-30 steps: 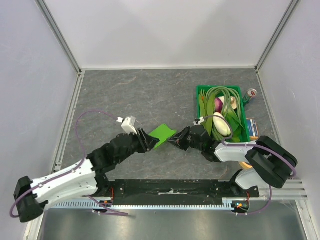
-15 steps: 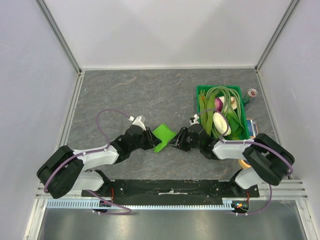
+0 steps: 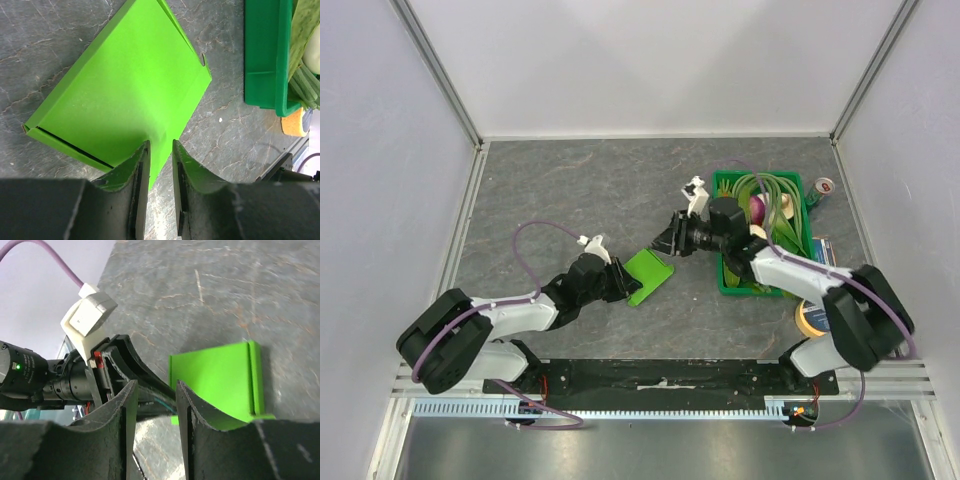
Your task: Fold the paper box
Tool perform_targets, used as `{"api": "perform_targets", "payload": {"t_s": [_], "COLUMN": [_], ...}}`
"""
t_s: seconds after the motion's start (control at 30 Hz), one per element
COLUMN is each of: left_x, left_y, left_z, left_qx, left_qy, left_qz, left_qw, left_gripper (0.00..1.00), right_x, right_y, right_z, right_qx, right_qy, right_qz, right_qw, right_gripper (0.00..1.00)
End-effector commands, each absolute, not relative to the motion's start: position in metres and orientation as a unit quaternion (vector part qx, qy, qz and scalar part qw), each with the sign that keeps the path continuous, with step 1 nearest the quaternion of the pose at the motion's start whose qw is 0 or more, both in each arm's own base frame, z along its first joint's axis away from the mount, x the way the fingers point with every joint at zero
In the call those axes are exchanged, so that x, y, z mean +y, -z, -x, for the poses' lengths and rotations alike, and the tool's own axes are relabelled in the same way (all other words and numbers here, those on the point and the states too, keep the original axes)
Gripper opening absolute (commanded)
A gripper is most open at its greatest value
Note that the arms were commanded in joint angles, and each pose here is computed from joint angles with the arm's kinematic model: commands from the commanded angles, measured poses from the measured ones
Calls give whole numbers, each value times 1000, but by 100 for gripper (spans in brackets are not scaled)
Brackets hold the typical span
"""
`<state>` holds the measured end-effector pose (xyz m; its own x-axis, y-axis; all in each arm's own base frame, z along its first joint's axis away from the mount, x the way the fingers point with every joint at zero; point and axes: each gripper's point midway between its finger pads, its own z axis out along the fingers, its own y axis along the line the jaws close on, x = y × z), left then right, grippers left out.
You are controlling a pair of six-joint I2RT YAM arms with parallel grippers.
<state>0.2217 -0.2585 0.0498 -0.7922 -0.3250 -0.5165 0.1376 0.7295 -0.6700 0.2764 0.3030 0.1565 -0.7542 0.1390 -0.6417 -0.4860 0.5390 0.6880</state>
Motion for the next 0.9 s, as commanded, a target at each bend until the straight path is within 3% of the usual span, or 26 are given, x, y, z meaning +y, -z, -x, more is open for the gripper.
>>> {"api": "perform_targets", "payload": {"t_s": [0.0, 0.1, 0.3, 0.43, 0.67, 0.87], "left_x": [-255, -255, -254, -255, -246, -222], "left_y": [-35, -36, -37, -45, -100, -127], "left_z": [-215, -218, -218, -220, -222, -215], "left_qx": [891, 891, 892, 892, 866, 859], "left_qy": [339, 336, 330, 327, 353, 363], "left_qz": [24, 20, 11, -7, -7, 33], "left_qw": [301, 304, 308, 313, 355, 360], "left_gripper": [31, 32, 33, 35, 50, 64], "right_x": [333, 337, 328, 326, 301, 285], "right_y": [-150, -119, -59, -63, -91, -60], "right_z": [-273, -268, -267, -266, -291, -310], "right_qx": [763, 765, 788, 787, 821, 861], "right_qy": [-528, -540, -517, -524, -442, -368], "right_qz": [202, 198, 186, 178, 186, 201], "right_qw": [314, 288, 276, 274, 310, 289], "right_gripper": [41, 34, 34, 34, 46, 48]}}
